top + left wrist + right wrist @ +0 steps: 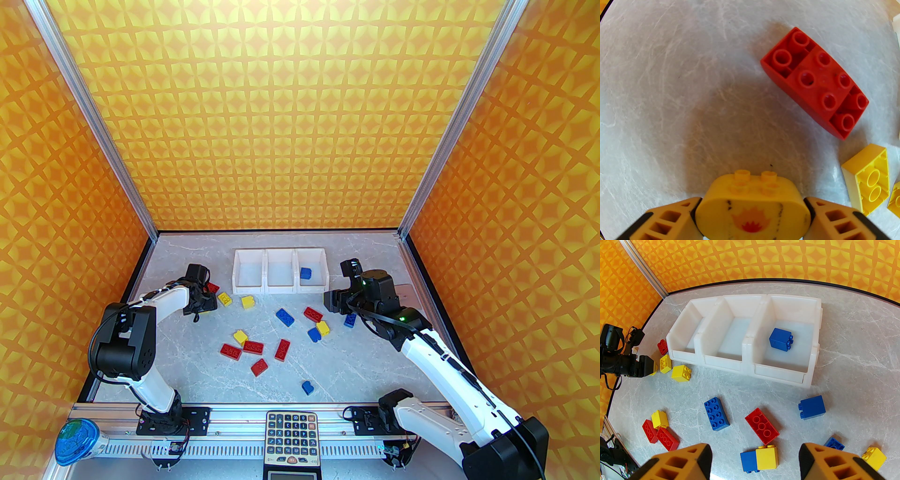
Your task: Sort the legos into containers by color
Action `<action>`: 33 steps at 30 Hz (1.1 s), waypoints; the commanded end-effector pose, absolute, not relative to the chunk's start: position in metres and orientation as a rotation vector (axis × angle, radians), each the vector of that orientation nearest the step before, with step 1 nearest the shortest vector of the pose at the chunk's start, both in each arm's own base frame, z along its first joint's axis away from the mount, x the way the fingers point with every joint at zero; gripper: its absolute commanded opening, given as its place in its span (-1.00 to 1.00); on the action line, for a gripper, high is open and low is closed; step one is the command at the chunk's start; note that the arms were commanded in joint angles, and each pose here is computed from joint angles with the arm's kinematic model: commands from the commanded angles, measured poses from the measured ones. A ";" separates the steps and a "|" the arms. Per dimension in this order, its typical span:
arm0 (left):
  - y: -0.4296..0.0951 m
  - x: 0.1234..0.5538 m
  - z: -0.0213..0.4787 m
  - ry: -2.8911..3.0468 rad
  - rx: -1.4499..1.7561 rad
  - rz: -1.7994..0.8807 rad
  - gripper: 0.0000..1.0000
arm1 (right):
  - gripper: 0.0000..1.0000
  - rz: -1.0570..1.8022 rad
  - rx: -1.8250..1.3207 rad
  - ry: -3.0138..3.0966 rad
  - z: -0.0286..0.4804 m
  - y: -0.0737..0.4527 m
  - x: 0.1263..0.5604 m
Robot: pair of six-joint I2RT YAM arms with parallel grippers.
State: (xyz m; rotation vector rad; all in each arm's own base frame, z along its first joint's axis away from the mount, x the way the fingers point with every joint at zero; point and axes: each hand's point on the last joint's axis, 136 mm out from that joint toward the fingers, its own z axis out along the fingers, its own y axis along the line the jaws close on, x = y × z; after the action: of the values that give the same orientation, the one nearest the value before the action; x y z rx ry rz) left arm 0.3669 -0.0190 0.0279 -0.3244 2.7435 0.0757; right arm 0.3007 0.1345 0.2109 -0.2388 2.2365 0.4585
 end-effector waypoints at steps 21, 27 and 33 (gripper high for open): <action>-0.083 0.395 0.175 2.485 -0.125 -0.091 -0.07 | 0.24 0.544 -0.159 2.189 0.189 0.139 0.300; -0.124 0.420 0.196 2.420 -0.074 -0.165 -0.09 | 0.25 0.541 -0.156 2.183 0.189 0.138 0.299; -0.164 0.443 0.184 2.447 0.014 -0.181 -0.11 | 0.26 0.560 -0.165 2.168 0.191 0.140 0.297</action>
State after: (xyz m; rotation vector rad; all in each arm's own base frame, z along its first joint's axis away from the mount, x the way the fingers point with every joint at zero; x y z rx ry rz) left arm 0.4370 -0.1464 0.1881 -0.0142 2.4343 -0.1593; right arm 0.2978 0.1354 0.1852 -0.1661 2.2016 0.5192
